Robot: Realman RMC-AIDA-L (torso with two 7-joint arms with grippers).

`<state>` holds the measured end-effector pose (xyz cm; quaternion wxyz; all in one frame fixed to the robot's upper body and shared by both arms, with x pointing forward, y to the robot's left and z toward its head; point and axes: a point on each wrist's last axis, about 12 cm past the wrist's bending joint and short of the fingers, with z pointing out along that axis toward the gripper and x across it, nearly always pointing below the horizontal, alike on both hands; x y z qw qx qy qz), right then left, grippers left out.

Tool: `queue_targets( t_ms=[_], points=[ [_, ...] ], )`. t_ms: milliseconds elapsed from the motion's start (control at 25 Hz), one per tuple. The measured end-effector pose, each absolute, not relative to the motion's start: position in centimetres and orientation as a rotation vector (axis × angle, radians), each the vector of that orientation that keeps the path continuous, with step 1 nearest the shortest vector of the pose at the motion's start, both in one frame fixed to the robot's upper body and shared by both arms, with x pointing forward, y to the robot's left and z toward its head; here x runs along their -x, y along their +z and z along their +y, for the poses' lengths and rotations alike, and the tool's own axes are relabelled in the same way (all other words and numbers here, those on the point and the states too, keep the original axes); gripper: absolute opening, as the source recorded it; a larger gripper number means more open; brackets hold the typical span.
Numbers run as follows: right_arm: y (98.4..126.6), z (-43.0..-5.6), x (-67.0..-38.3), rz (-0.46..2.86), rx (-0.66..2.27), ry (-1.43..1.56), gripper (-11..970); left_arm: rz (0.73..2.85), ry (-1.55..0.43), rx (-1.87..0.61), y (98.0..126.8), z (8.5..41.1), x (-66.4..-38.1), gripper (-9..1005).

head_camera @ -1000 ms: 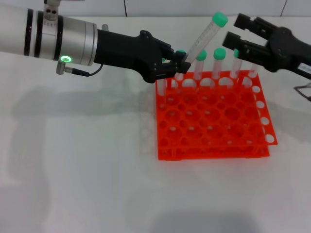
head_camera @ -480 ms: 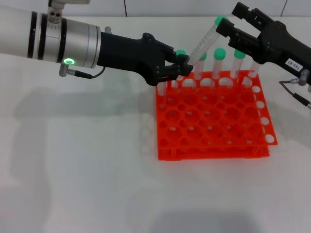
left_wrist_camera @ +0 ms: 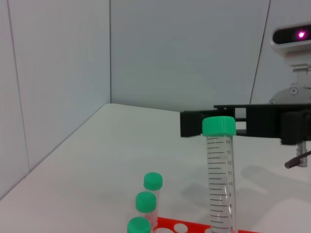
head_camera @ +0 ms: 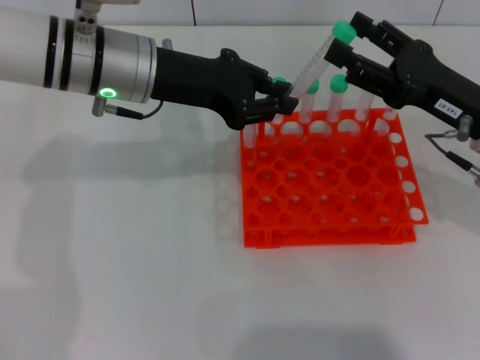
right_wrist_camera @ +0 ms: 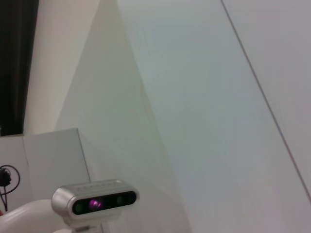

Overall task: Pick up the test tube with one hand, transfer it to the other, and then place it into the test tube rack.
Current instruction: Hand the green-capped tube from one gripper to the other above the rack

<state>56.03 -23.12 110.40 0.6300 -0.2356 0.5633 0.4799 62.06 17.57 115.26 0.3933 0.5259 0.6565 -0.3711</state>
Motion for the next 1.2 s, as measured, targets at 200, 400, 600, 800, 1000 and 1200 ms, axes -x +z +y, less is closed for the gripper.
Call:
queue_targets(
  t_ms=[200, 400, 600, 800, 1000, 1200],
  points=[
    [110.45, -22.95, -56.07, 1.29, 0.547, 1.105, 838, 1.665, -0.942, -1.336, 115.28, 17.42, -62.09, 191],
    [110.48, -22.95, -56.09, 1.288, 0.544, 1.106, 838, 1.666, -0.946, -1.336, 115.23, 17.31, -62.04, 191],
    [110.52, -22.87, -56.13, 1.288, 0.548, 1.108, 838, 1.667, -0.949, -1.341, 115.12, 17.18, -61.94, 191],
    [110.5, -22.77, -56.07, 1.288, 0.557, 1.113, 838, 1.67, -0.952, -1.346, 114.96, 17.1, -61.81, 192],
    [110.57, -22.68, -55.98, 1.281, 0.567, 1.122, 826, 1.67, -0.955, -1.346, 114.91, 17.02, -61.76, 192],
    [110.58, -22.62, -55.91, 1.279, 0.576, 1.127, 734, 1.668, -0.957, -1.347, 114.92, 16.93, -61.75, 192]
  ],
)
